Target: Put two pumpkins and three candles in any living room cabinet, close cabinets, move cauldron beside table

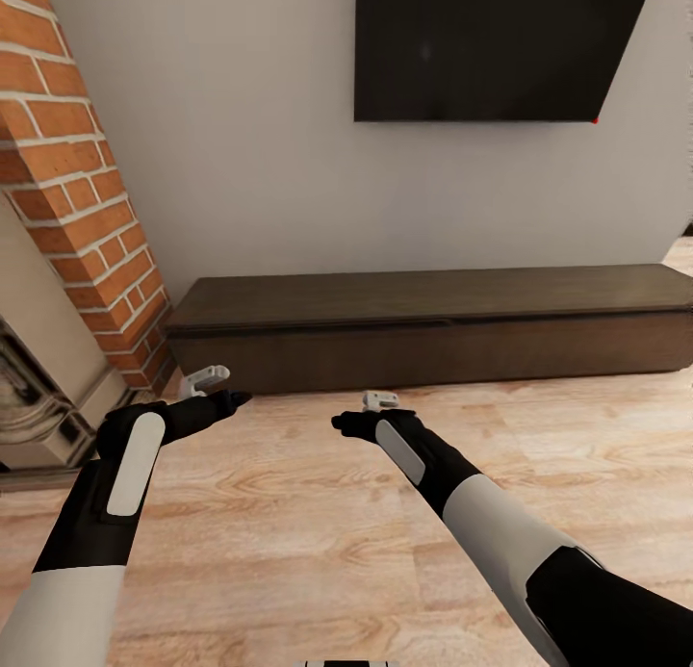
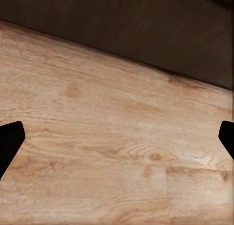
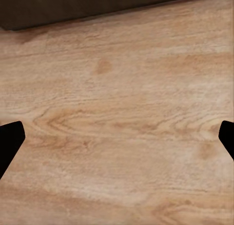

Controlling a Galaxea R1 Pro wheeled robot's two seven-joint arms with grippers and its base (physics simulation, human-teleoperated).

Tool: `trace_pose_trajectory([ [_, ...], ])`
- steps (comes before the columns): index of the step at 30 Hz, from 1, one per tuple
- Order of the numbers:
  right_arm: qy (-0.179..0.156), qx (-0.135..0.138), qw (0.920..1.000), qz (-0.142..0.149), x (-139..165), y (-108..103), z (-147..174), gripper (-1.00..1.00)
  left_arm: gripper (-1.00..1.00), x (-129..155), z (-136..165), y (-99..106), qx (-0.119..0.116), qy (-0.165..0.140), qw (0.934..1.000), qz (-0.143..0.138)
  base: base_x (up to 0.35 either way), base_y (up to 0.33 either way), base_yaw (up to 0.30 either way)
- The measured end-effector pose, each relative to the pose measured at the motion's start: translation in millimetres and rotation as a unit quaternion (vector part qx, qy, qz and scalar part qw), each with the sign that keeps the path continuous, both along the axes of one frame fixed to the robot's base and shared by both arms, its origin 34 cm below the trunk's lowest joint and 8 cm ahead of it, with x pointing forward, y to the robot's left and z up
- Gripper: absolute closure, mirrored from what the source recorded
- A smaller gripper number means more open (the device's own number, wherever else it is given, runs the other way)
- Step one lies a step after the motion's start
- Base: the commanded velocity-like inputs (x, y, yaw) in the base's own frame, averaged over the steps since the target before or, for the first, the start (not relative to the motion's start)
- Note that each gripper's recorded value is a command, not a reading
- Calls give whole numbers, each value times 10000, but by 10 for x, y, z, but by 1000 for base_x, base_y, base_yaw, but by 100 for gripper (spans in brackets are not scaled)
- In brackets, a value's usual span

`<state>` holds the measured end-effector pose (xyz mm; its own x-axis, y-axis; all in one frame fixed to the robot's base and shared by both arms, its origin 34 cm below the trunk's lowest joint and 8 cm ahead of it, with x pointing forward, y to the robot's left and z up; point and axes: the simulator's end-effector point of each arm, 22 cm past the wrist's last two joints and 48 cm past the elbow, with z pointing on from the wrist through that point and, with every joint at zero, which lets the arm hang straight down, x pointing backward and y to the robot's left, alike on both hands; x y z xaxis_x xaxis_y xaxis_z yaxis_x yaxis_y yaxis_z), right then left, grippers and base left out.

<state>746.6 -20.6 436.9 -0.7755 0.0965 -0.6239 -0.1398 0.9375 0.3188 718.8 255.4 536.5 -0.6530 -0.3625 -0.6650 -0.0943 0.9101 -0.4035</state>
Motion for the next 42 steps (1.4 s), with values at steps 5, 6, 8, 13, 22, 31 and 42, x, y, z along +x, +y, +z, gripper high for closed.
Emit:
trace_pose_trajectory([
  [5, -75, 30, 10000, -32, 18, -21, 137, -100, -100, -8, 132, -1, 0, -99, 10000, -1, -242, 0, 0],
  [6, -87, 48, 9999, -50, 24, -28, 166, -100, -100, -10, 159, -1, 0, -120, 9999, -1, -275, 0, 0],
  [8, -119, 83, 9999, -56, 31, -30, 223, -100, -100, -14, 210, -1, 0, -158, 9999, -1, -277, 0, 0],
  [13, -199, 272, 9994, 72, 24, 41, 361, -100, -100, -24, 317, 0, 1, -239, 9997, -1, -117, 0, 0],
  [22, -312, 334, 9989, 122, 22, 63, 532, -100, -100, -41, 473, -1, 1, -355, 9994, -1, -7, 0, 0],
  [31, -421, 338, 9985, 130, 23, 66, 688, -100, -100, -60, 620, -1, 1, -463, 9989, -1, -92, 8, 0],
  [42, -617, 335, 9975, 125, 24, 55, 948, -100, -100, -101, 864, -1, 1, -645, 9979, -2, -89, 12, 0],
])
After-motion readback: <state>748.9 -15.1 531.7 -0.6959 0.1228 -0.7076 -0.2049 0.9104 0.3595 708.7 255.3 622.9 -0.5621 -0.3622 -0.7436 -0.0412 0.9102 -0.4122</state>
